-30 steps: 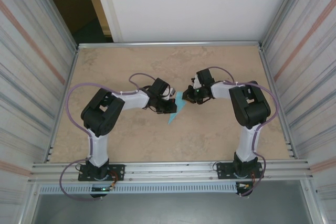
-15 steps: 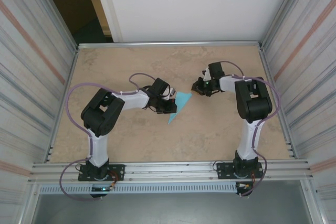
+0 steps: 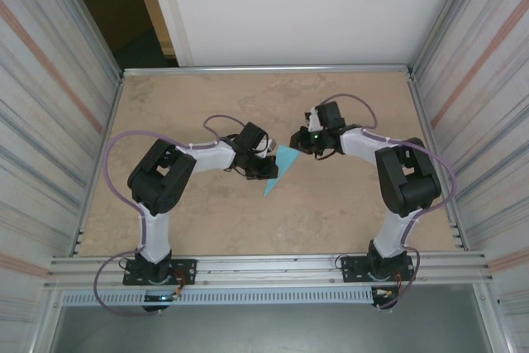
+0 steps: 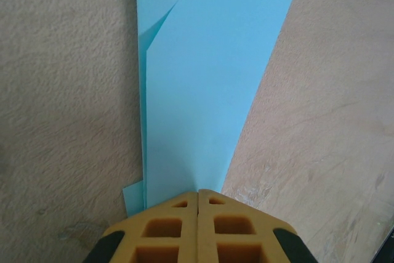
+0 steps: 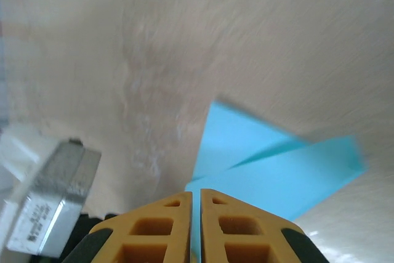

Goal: Fold a paper plane with a square sheet of paper (pick it up from the middle)

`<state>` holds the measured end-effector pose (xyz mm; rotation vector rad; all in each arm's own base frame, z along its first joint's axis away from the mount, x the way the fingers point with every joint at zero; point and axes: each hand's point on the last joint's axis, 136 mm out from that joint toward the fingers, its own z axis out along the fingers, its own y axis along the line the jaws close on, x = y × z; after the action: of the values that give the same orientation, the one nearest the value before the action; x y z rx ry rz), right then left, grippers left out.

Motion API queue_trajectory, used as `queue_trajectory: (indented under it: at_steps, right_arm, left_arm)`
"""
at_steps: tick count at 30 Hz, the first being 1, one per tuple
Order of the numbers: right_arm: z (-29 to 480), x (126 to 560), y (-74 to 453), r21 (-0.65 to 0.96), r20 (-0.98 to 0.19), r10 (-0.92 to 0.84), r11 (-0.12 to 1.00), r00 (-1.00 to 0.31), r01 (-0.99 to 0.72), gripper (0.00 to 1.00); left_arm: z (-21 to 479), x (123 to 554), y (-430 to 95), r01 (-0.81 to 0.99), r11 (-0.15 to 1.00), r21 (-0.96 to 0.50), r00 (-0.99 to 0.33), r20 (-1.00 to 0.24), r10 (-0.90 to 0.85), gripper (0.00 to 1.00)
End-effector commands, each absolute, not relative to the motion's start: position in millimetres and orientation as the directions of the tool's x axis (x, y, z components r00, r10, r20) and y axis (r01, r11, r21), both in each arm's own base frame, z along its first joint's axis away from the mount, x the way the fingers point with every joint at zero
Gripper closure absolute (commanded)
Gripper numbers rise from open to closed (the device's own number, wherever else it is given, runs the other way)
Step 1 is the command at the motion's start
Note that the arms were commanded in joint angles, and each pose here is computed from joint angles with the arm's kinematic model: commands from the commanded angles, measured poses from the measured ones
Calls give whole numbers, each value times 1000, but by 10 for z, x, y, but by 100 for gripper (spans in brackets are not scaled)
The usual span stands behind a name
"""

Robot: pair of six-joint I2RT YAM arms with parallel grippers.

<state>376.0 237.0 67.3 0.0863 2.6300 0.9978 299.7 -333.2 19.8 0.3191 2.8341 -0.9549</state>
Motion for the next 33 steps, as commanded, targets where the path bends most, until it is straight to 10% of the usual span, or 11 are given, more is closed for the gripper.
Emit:
queue_trajectory:
  at_steps: [1, 21, 33]
  right_arm:
    - [430, 3674, 2427, 641, -217, 178, 768, -960, -3, 89]
    - [519, 4272, 1652, 634, -236, 340, 764, -910, 120, 85]
    - [1148, 3866, 1559, 525, -364, 380, 838, -851, 149, 57]
  left_arm:
    - [-185, 2774, -3076, 193, 855, -482, -981, -73, 180, 100]
    - [148, 2898, -3267, 229, 796, -560, -973, -128, 190, 99]
    - [1321, 3273, -2746, 200, 724, -660, -941, -336, -46, 60]
